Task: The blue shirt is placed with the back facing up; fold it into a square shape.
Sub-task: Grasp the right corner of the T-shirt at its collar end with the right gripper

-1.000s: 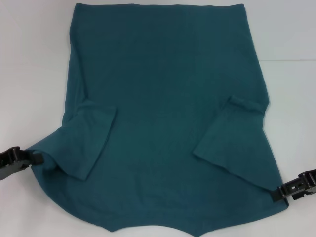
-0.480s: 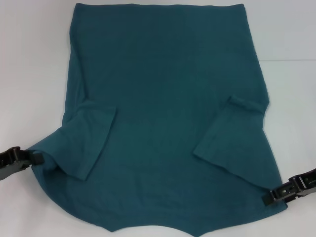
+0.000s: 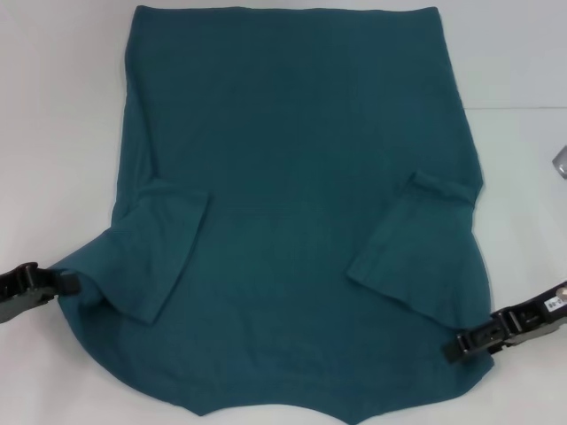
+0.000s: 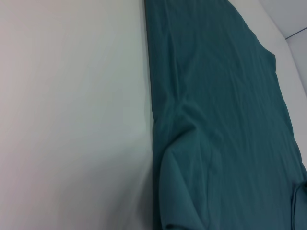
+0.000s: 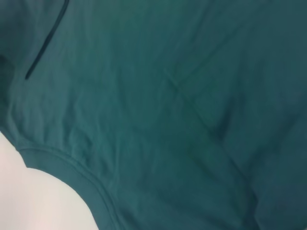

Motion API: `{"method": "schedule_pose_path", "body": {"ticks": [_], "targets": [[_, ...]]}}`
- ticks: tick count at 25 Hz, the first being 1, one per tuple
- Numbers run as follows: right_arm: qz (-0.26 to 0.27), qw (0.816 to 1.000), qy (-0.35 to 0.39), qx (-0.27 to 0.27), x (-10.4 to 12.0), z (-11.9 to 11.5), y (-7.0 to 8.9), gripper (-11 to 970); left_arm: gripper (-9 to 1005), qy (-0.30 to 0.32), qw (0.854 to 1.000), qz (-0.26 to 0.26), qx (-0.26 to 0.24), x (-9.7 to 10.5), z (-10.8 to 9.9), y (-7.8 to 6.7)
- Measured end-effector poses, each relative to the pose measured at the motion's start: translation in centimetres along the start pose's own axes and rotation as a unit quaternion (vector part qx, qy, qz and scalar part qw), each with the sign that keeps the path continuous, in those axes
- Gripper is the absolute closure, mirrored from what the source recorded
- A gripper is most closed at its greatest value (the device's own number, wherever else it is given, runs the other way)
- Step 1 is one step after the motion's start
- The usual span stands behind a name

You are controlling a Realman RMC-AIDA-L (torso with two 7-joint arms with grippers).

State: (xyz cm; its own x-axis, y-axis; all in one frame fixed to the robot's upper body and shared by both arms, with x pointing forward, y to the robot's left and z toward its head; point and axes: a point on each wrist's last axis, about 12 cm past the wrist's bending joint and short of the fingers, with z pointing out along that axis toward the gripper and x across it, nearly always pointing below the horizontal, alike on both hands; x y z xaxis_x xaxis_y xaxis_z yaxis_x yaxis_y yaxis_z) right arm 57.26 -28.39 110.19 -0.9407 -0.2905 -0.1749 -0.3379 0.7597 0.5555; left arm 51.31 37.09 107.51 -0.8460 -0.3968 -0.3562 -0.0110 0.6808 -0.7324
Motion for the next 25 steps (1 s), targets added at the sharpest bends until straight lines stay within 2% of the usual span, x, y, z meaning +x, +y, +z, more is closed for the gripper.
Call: {"method": "schedule_pose_path", "body": {"ticks": [6, 13, 19, 24, 25], "targets": [[-0.008, 1.0, -0.001, -0.002, -0.7, 0.44, 0.71, 96, 997, 0.0, 1.0, 0.0, 0.0, 0.01, 0.01, 0.0], [0.001, 1.0, 0.005, 0.003, -0.35, 0.09, 0.32, 97, 996, 0.0, 1.0, 0.0, 0.0, 0.02, 0.02, 0.0], [0.006, 1.0, 0.007, 0.004, -0.09, 0.02, 0.1, 295, 997, 0.0, 1.0, 0.0, 0.0, -0.02, 0.04, 0.0], [0.007, 1.0, 0.007, 0.005, -0.1, 0.0, 0.08, 536, 996, 0.0, 1.0, 0.0, 0.001, 0.05, 0.15, -0.05], [0.008, 1.0, 0.007, 0.005, -0.07, 0.03, 0.07, 608, 996, 0.0, 1.0, 0.0, 0.001, 0.05, 0.16, -0.06]]}}
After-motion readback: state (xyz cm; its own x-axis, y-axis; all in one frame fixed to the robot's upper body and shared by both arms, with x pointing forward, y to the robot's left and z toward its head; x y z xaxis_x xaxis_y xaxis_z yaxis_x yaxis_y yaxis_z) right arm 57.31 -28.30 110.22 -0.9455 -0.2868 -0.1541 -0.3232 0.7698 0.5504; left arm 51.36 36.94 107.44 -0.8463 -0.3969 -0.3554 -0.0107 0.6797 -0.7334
